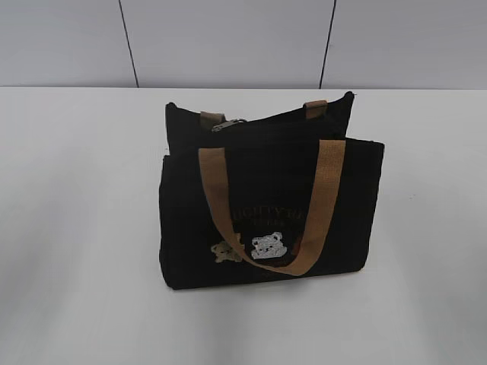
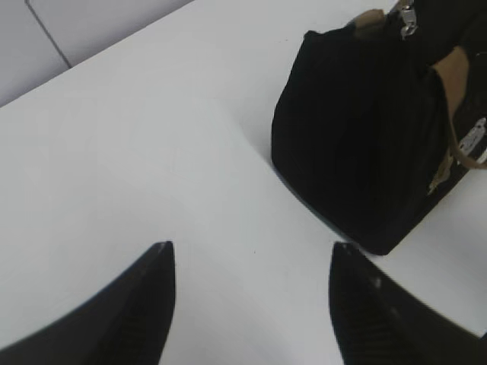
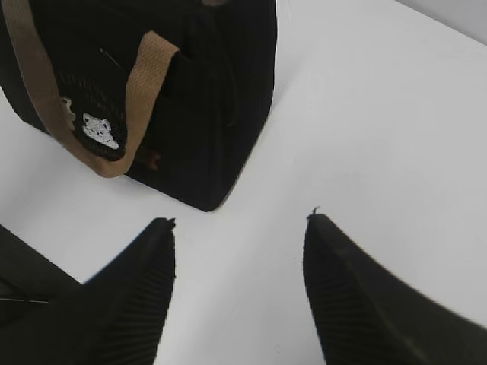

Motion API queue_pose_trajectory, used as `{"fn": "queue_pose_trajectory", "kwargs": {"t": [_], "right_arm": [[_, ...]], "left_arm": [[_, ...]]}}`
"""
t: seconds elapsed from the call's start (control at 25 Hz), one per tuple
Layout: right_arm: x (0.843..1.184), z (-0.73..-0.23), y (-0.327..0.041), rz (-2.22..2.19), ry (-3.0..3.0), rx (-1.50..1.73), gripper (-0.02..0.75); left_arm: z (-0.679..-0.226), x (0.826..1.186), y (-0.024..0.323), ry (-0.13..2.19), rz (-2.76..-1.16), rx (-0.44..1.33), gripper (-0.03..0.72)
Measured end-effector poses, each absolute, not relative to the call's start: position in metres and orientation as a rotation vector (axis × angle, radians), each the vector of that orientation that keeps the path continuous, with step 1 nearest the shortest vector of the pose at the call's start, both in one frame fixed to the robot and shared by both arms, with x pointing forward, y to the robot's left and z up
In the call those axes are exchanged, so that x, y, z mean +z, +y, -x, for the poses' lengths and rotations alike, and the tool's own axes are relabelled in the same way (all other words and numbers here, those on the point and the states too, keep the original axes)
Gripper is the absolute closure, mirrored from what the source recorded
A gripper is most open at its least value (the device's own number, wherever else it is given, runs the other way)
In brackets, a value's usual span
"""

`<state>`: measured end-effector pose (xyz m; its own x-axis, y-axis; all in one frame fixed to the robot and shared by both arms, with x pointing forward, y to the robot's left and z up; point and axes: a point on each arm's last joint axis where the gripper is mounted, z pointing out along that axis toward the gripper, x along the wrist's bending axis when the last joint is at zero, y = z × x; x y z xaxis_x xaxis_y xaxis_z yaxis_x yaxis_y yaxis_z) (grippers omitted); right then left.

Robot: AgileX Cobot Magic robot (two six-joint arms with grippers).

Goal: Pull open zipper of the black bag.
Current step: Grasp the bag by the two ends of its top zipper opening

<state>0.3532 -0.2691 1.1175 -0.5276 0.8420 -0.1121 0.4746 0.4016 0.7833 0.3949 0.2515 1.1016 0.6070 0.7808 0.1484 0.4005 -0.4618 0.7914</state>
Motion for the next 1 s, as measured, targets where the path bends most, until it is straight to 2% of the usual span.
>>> {"fn": "queue_pose_trajectory", "kwargs": {"t": [0.16,0.36,0.6,0.8,1.0], "right_arm": [[1.128,-0.389,-0.27,-1.068,2.237,0.953,0.323],[1.15,-0.425,-0.266,-0.942,2.274,1.014,0.323],[1.163,-0.47,-0.259,-0.775,2.32,1.121,0.324],[1.158,-0.497,-0.249,-0.599,2.329,1.23,0.324],[1.14,-0.515,-0.218,-0.395,2.386,1.315,0.324]], "left_arm": [[-0.427,1.102,0.239,0.774,-2.129,0.602,0.212],[-0.469,1.079,0.224,0.61,-2.192,0.476,0.212],[-0.512,1.06,0.213,0.479,-2.199,0.433,0.212],[-0.535,1.049,0.207,0.342,-2.195,0.467,0.218],[-0.553,1.035,0.2,0.243,-2.208,0.402,0.278]]}}
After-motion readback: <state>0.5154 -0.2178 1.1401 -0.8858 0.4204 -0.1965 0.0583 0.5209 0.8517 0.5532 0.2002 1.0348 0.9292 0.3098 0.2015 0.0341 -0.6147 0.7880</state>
